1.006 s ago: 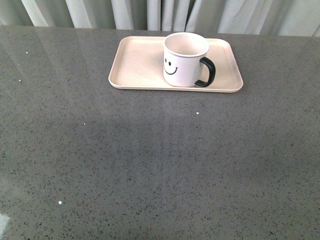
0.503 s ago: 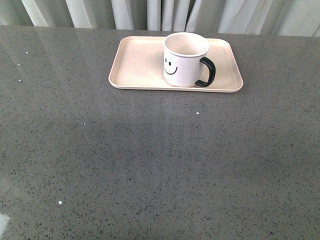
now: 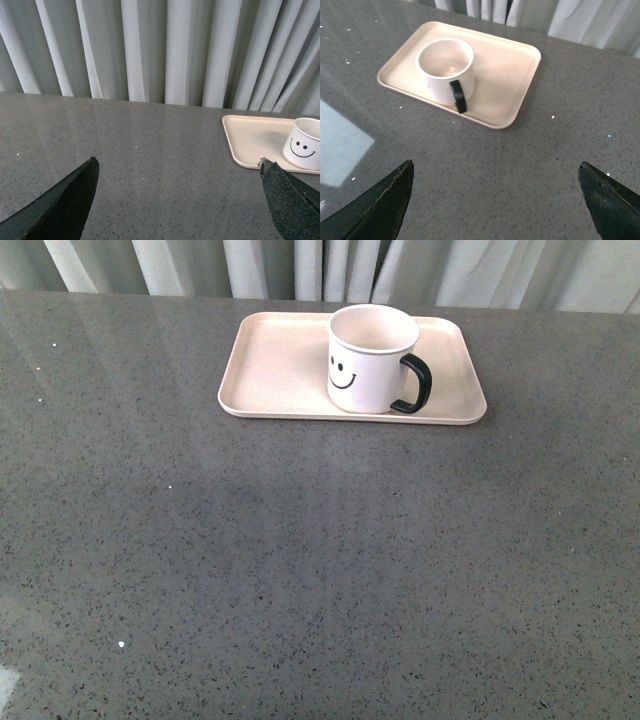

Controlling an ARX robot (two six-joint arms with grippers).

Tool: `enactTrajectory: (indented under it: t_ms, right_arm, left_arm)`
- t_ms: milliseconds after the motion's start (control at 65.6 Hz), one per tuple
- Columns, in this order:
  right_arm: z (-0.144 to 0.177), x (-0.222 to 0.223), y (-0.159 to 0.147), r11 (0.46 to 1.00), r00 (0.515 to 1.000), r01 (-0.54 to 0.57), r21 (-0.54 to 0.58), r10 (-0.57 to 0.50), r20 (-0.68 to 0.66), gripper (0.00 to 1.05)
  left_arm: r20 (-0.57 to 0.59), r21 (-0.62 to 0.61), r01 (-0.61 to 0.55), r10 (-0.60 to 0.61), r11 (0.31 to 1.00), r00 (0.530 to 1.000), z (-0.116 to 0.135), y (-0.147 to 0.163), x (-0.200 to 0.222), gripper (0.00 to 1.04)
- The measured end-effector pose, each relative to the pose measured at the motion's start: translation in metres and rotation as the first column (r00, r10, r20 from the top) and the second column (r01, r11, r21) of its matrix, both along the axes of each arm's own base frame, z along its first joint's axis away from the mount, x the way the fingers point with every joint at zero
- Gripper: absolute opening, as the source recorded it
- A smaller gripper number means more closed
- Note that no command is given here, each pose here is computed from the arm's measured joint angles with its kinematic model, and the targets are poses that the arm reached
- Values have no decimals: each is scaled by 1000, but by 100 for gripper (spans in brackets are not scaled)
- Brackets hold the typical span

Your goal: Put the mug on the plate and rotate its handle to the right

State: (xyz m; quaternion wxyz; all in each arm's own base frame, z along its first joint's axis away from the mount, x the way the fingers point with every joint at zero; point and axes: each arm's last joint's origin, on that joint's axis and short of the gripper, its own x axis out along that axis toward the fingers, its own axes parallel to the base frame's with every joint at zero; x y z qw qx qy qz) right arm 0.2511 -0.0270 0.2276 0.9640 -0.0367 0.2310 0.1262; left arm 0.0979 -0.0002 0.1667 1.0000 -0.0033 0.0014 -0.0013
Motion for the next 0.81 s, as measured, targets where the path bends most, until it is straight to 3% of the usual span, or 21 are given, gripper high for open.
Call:
enactTrajectory:
  t_ms: [366,807]
  right_arm:
    - [-26,149,36,1000,981,-25,7,25,-194,96]
    - [-54,227,73,1000,948,6,4,-4,-318,96]
  left_arm:
    - [0,0,0,0,1000,1000,0,0,0,96]
    - [0,0,0,0,1000,1000,0,0,0,96]
